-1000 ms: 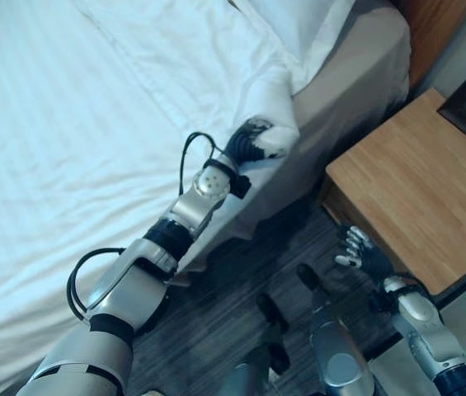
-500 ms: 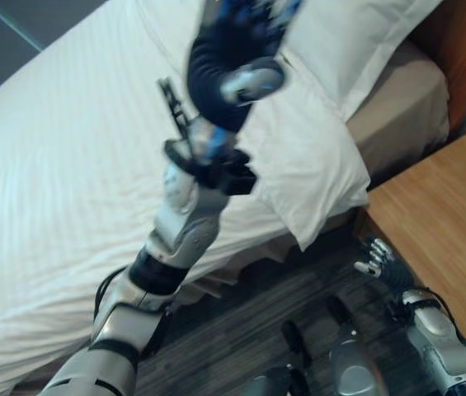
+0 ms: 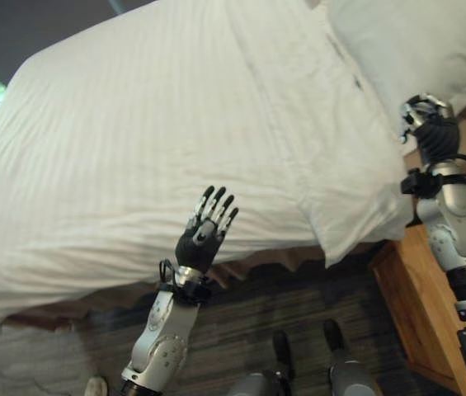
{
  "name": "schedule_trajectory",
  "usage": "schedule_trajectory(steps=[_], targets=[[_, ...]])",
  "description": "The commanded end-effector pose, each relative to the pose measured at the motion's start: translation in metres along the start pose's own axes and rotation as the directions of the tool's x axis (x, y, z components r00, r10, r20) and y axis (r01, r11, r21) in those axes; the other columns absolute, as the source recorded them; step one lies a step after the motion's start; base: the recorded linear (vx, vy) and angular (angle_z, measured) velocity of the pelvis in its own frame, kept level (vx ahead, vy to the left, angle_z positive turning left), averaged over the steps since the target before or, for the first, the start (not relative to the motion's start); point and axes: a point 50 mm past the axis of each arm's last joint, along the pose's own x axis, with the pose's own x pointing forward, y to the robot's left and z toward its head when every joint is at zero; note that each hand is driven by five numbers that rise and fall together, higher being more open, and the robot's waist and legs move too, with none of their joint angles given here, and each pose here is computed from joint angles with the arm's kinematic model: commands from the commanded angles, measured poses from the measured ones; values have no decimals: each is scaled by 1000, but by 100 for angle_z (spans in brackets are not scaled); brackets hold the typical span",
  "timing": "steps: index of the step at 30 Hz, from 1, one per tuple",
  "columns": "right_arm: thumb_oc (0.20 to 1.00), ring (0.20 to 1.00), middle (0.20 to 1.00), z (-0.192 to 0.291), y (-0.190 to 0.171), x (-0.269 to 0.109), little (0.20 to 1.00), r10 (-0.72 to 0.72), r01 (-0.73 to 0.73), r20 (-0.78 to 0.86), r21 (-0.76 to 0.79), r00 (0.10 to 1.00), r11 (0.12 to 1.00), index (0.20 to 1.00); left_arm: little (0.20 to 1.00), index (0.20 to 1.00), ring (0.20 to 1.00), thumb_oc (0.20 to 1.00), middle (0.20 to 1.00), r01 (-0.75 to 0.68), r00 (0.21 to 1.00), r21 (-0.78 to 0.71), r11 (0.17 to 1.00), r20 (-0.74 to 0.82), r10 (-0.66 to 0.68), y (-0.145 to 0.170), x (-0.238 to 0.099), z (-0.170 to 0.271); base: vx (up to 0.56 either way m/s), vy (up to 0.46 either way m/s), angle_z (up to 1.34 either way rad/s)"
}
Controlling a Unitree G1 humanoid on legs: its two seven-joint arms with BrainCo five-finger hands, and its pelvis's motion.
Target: Making the bed.
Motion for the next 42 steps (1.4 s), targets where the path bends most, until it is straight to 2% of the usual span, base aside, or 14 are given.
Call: schedule_trajectory(steps=[1, 2, 6, 8, 14, 21, 25, 28, 30, 32, 35, 36, 42], targets=[[200, 200, 200, 15, 8, 18, 200, 11, -14, 58, 57, 998, 998, 200, 1000, 1000, 1000, 1000, 1000, 47, 997, -36, 998, 64, -45, -4, 10, 12, -28, -5, 8], [200, 200, 200, 16, 17, 30, 200, 5, -11, 48, 112, 999, 994, 200, 1000, 1000, 1000, 1000, 1000, 17, 999, -31, 999, 51, -16, 1, 6, 10, -28, -5, 7], [200, 200, 200, 13, 21, 41, 200, -21, 18, 19, 166, 1000, 986, 200, 1000, 1000, 1000, 1000, 1000, -10, 999, -51, 999, 38, 12, 4, 2, 6, -12, -8, 12], [200, 200, 200, 14, 16, 53, 200, -99, 98, -9, 263, 995, 960, 200, 1000, 1000, 1000, 1000, 1000, -25, 999, -55, 998, 38, 27, 6, 0, 6, -14, -11, 13], [200, 200, 200, 13, 5, 67, 200, -154, 168, -72, 273, 985, 947, 200, 1000, 1000, 1000, 1000, 1000, -54, 997, -58, 997, 48, 57, 12, -2, 7, -20, -12, 9], [200, 200, 200, 3, -42, 64, 200, -311, 357, -201, 257, 929, 898, 200, 1000, 1000, 1000, 1000, 1000, -20, 999, -52, 998, 34, 22, 7, 3, 2, -16, -9, 1], [200, 200, 200, -24, -70, 41, 200, -401, 489, -314, 290, 861, 823, 200, 1000, 1000, 1000, 1000, 1000, -29, 1000, -76, 997, 7, 29, 6, -1, -8, 0, 0, 0], [200, 200, 200, -38, -76, 31, 200, -415, 527, -364, 297, 833, 796, 200, 1000, 1000, 1000, 1000, 1000, -24, 1000, -76, 997, 1, 24, 4, -2, -9, 7, -7, -4], [200, 200, 200, -70, -80, 5, 200, -435, 595, -457, 302, 776, 745, 200, 1000, 1000, 1000, 1000, 1000, -11, 1000, -77, 997, 0, 11, 1, -1, -11, 17, -1, -10], [200, 200, 200, -81, -79, -3, 200, -425, 598, -485, 286, 765, 749, 200, 1000, 1000, 1000, 1000, 1000, -11, 1000, -80, 997, -1, 11, 0, -2, -12, 19, -4, -7], [200, 200, 200, -126, -77, -50, 200, -406, 658, -596, 292, 693, 695, 200, 1000, 1000, 1000, 1000, 1000, -6, 1000, -77, 997, -17, 4, -1, -4, -18, 24, 13, -10], [200, 200, 200, -127, -76, -51, 200, -406, 658, -597, 291, 692, 694, 200, 1000, 1000, 1000, 1000, 1000, -7, 1000, -77, 997, -19, 5, -1, -5, -18, 22, 11, -4], [200, 200, 200, -172, -80, -131, 200, -434, 781, -699, 291, 568, 552, 200, 1000, 1000, 1000, 1000, 1000, -57, 998, -86, 995, 11, 58, 6, -8, -16, 26, 11, -14]])
